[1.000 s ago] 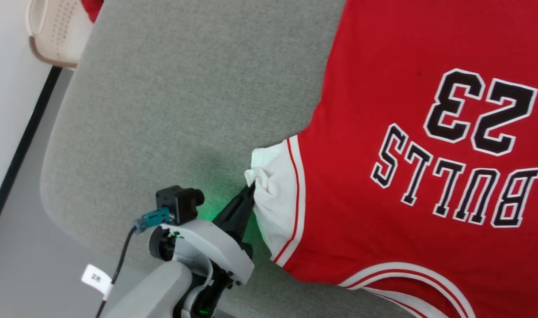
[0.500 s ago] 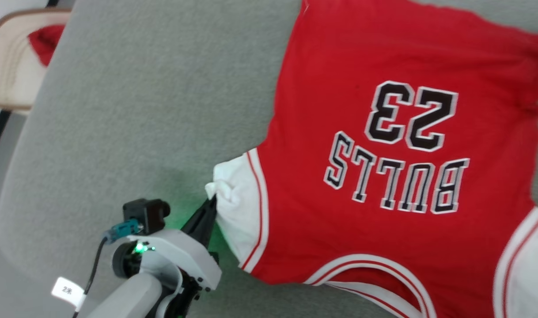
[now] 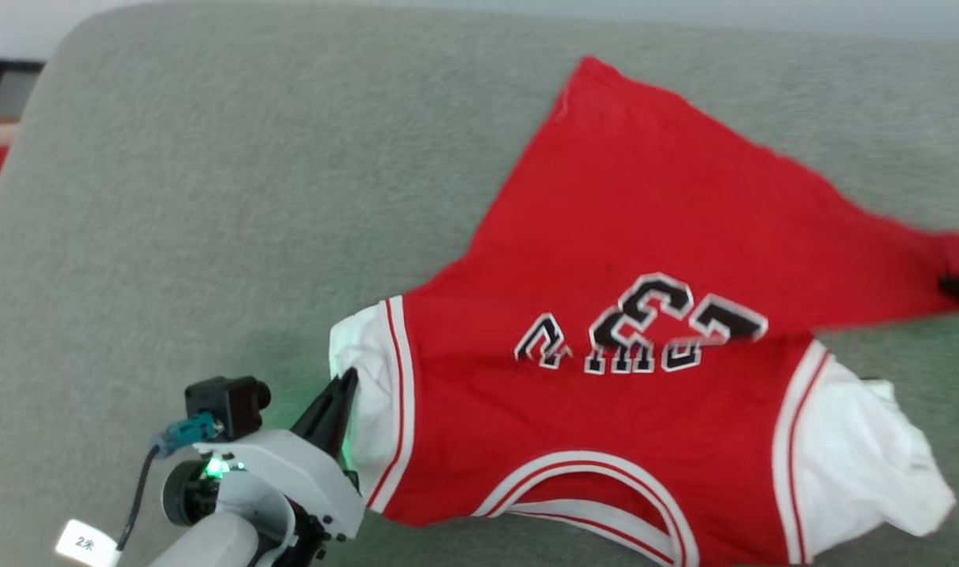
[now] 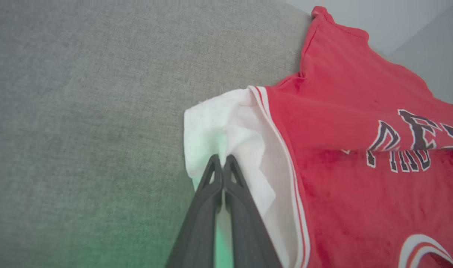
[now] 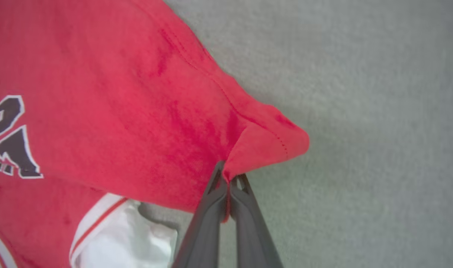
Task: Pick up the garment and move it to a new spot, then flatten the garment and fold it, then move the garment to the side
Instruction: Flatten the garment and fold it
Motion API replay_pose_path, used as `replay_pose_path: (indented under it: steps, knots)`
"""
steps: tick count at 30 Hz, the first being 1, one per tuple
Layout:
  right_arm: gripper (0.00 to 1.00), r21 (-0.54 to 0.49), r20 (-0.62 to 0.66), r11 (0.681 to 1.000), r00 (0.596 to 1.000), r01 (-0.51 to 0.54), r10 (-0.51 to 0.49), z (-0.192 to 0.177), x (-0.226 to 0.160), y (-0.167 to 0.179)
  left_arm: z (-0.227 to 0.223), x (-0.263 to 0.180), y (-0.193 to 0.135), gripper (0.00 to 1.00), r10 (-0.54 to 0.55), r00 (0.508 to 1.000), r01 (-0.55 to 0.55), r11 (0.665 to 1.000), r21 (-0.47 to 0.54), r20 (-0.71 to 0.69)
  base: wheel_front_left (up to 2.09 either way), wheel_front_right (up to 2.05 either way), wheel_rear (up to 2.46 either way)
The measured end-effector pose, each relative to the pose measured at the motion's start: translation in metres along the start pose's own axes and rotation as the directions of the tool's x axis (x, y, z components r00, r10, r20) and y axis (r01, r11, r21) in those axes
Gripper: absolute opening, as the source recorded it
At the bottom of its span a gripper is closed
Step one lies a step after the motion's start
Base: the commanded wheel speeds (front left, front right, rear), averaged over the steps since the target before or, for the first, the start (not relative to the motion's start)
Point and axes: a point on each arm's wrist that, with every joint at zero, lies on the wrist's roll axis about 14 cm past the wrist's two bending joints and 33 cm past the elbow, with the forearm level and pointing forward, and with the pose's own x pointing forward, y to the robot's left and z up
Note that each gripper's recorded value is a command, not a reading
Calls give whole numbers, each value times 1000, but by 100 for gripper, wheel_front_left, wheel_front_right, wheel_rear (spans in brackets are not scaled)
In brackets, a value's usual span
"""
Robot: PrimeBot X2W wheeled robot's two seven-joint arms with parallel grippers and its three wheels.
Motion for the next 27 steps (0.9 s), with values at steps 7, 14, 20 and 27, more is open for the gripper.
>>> replay_pose_path:
  steps: [7,14,20,27]
  knots:
    - [0,139,-22,990,1000,18,-15,-67,-26,-5,6,0,-17,0,-45,999,44,999,9,11,0,0,0]
    - [0,241,-47,970,998,40,-29,-113,-34,-1,6,0,-27,0,-74,997,74,997,17,5,0,0,0]
    - [9,266,-21,963,999,42,-37,-119,-29,3,4,2,-28,0,-79,997,79,997,18,-3,0,0,0]
    - [100,269,1,962,999,44,-46,-120,-28,4,5,2,-29,0,-82,997,82,996,19,-2,0,0,0]
